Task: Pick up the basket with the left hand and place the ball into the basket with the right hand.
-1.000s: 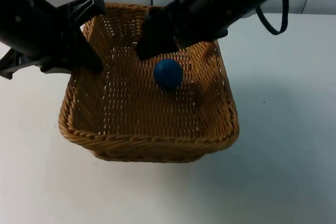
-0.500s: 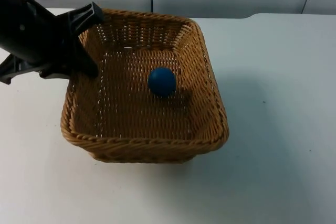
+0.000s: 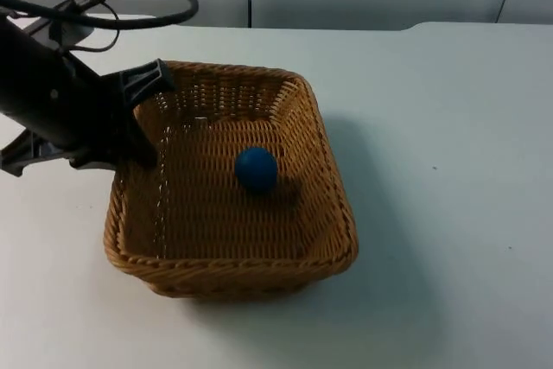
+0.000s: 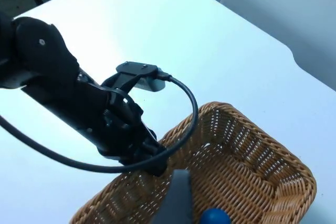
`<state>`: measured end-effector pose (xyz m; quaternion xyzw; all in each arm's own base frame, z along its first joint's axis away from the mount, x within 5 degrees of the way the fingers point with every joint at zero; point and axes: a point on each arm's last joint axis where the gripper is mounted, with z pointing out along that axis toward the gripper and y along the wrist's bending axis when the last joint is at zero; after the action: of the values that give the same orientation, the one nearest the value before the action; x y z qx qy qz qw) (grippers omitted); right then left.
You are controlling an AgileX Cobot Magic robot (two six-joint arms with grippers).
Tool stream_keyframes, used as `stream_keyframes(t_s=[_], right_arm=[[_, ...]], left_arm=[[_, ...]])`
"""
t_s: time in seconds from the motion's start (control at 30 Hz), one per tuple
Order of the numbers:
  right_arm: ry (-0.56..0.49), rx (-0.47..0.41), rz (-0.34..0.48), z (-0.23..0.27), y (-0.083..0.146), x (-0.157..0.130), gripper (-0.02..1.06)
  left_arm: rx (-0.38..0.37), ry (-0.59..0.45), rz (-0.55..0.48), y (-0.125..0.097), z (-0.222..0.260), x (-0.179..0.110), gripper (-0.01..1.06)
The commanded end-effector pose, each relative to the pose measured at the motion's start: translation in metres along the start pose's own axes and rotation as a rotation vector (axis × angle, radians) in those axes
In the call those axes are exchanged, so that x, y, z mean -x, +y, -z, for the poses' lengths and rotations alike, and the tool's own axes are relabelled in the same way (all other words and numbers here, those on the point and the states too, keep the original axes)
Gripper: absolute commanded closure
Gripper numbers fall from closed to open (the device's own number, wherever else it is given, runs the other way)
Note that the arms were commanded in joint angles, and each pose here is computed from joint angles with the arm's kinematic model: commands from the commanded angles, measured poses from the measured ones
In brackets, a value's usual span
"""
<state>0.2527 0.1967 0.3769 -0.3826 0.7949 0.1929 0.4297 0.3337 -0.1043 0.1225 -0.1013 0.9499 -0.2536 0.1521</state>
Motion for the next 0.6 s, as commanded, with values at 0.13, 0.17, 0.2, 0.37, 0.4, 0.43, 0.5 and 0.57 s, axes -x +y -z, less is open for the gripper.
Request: stream_keyframes(t_s=[0.13, 0.17, 0.2, 0.37, 0.4, 0.43, 0.5, 0.57], right_arm=[[-0.007, -0.003, 0.013, 0.004, 0.001, 0.002, 0.28], [-0.007, -0.003, 0.013, 0.004, 0.001, 0.002, 0.28], [-0.007, -0.004, 0.014, 0.004, 0.001, 0.002, 0.28], [-0.006, -0.005, 0.016, 0.004, 0.001, 0.002, 0.28], [-0.006, -0.005, 0.016, 0.004, 0.001, 0.002, 0.28], [-0.006, -0.005, 0.016, 0.004, 0.001, 0.002, 0.28], [-0.006, -0.005, 0.016, 0.004, 0.001, 0.002, 0.28], [-0.006, -0.005, 0.016, 0.004, 0.001, 0.002, 0.28]], left_arm=[[0.021, 0.014, 0.029, 0.009, -0.011, -0.002, 1.05], [0.028, 0.014, 0.025, 0.01, -0.013, -0.002, 1.05], [0.031, 0.011, 0.022, 0.011, -0.013, -0.001, 1.05], [0.042, 0.006, 0.01, 0.013, -0.016, -0.001, 1.05], [0.042, 0.006, 0.01, 0.013, -0.016, -0.001, 1.05], [0.045, 0.006, 0.011, 0.013, -0.016, -0.001, 1.05], [0.049, 0.007, -0.014, 0.014, -0.017, -0.001, 1.05], [0.05, 0.005, -0.022, 0.014, -0.017, -0.001, 1.05]])
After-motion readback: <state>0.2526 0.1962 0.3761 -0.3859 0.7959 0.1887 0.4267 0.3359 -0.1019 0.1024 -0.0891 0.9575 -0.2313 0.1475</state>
